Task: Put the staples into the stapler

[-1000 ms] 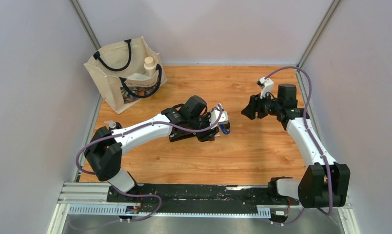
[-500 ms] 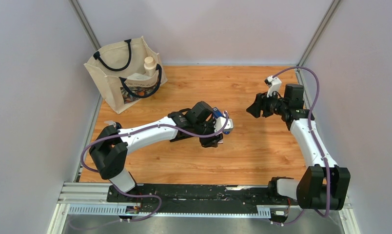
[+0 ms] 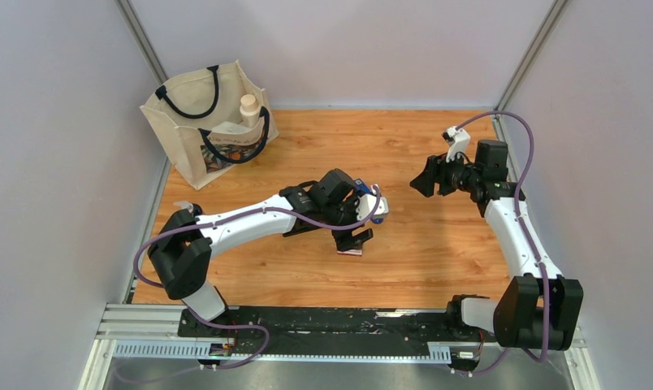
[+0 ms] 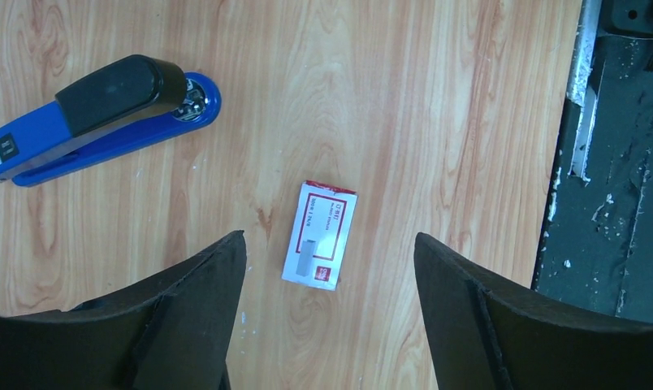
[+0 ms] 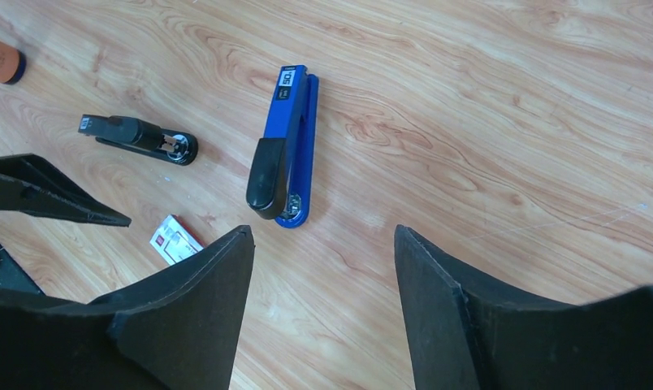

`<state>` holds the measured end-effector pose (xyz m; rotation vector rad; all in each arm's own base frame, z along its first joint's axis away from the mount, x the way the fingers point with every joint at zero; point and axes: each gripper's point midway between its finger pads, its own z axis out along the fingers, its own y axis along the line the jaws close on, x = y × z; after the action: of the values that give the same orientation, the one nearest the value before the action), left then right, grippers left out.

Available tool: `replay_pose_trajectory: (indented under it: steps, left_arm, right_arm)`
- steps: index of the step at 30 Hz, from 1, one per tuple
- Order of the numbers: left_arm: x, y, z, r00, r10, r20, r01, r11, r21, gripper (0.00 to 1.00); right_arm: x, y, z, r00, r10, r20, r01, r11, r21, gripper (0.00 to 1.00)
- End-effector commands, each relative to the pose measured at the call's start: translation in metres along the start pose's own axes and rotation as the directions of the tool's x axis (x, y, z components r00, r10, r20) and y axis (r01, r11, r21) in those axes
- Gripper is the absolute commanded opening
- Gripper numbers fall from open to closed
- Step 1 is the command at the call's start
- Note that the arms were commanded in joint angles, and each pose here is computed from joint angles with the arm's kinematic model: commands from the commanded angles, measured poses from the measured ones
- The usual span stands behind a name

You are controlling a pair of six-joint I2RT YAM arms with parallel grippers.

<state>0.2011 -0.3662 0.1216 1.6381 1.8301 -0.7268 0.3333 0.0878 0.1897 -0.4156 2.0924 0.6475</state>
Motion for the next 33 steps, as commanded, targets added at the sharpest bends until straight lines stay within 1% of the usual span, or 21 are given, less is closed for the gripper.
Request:
replay_pose_trajectory:
  steps: [1,3,6,7,10,12,13,14,16,18,19,21,24,26,28,29,33]
  left_arm:
    - [-0.038,0.011,-0.035,0.994,0.066,0.091,-0.058,0.995,-0.086,0.83]
    - [-0.046,0.019,-0.057,0.991,0.069,0.119,-0.055,0.992,-0.117,0.84]
    - [-0.048,0.04,-0.099,0.985,0.069,0.16,-0.038,0.981,-0.188,0.84]
    - [-0.043,0.046,-0.111,0.984,0.075,0.159,-0.039,0.975,-0.218,0.84]
    - [-0.022,0.062,-0.15,0.988,0.084,0.128,-0.04,0.948,-0.317,0.84]
    - [-0.003,0.066,-0.172,0.99,0.044,0.13,0.006,0.933,-0.36,0.85]
    - [0.006,0.069,-0.186,0.989,0.019,0.146,0.041,0.918,-0.394,0.85]
    - [0.016,0.071,-0.196,0.988,-0.006,0.156,0.073,0.903,-0.424,0.85]
    - [0.043,0.078,-0.217,0.986,-0.062,0.152,0.132,0.848,-0.513,0.85]
    - [0.066,0.08,-0.234,0.98,-0.109,0.164,0.184,0.799,-0.572,0.85]
    - [0.076,0.08,-0.241,0.974,-0.134,0.18,0.217,0.771,-0.599,0.85]
    - [0.098,0.082,-0.26,0.959,-0.186,0.215,0.283,0.694,-0.661,0.85]
    - [0.12,0.077,-0.281,0.951,-0.202,0.236,0.31,0.615,-0.725,0.85]
    - [0.13,0.073,-0.289,0.953,-0.2,0.227,0.302,0.579,-0.757,0.85]
    - [0.132,0.069,-0.291,0.953,-0.191,0.237,0.304,0.569,-0.764,0.85]
    - [0.131,0.066,-0.291,0.954,-0.18,0.24,0.3,0.573,-0.763,0.86]
    - [0.129,0.064,-0.293,0.954,-0.167,0.249,0.299,0.572,-0.764,0.86]
  right_arm:
    - [-0.007,0.012,0.0,0.998,-0.048,0.036,0.051,0.995,-0.087,0.68]
    - [-0.002,0.025,0.001,0.997,-0.07,0.028,0.073,0.985,-0.156,0.68]
    - [0.009,0.047,0.009,0.988,-0.154,-0.002,0.15,0.965,-0.216,0.69]
    - [0.012,0.051,0.014,0.981,-0.191,-0.014,0.184,0.958,-0.22,0.69]
    - [0.031,0.069,0.028,0.962,-0.261,-0.082,0.23,0.933,-0.277,0.68]
    - [0.047,0.083,0.039,0.941,-0.311,-0.131,0.255,0.91,-0.327,0.66]
    - [0.056,0.089,0.046,0.929,-0.333,-0.159,0.265,0.902,-0.342,0.64]
    - [0.066,0.096,0.053,0.913,-0.363,-0.188,0.279,0.89,-0.361,0.6]
    - [0.086,0.108,0.065,0.881,-0.401,-0.251,0.282,0.871,-0.402,0.53]
    - [0.113,0.126,0.076,0.842,-0.43,-0.326,0.251,0.847,-0.469,0.47]
    - [0.122,0.132,0.08,0.827,-0.438,-0.352,0.238,0.841,-0.486,0.46]
    - [0.138,0.141,0.088,0.799,-0.45,-0.4,0.215,0.834,-0.509,0.43]
    - [0.147,0.143,0.101,0.778,-0.431,-0.458,0.187,0.854,-0.486,0.37]
    - [0.153,0.141,0.107,0.766,-0.411,-0.494,0.17,0.871,-0.461,0.32]
    - [0.163,0.136,0.112,0.751,-0.399,-0.527,0.167,0.886,-0.432,0.29]
    - [0.168,0.134,0.114,0.735,-0.411,-0.539,0.184,0.886,-0.425,0.28]
    - [0.187,0.141,0.118,0.671,-0.476,-0.568,0.244,0.866,-0.437,0.27]
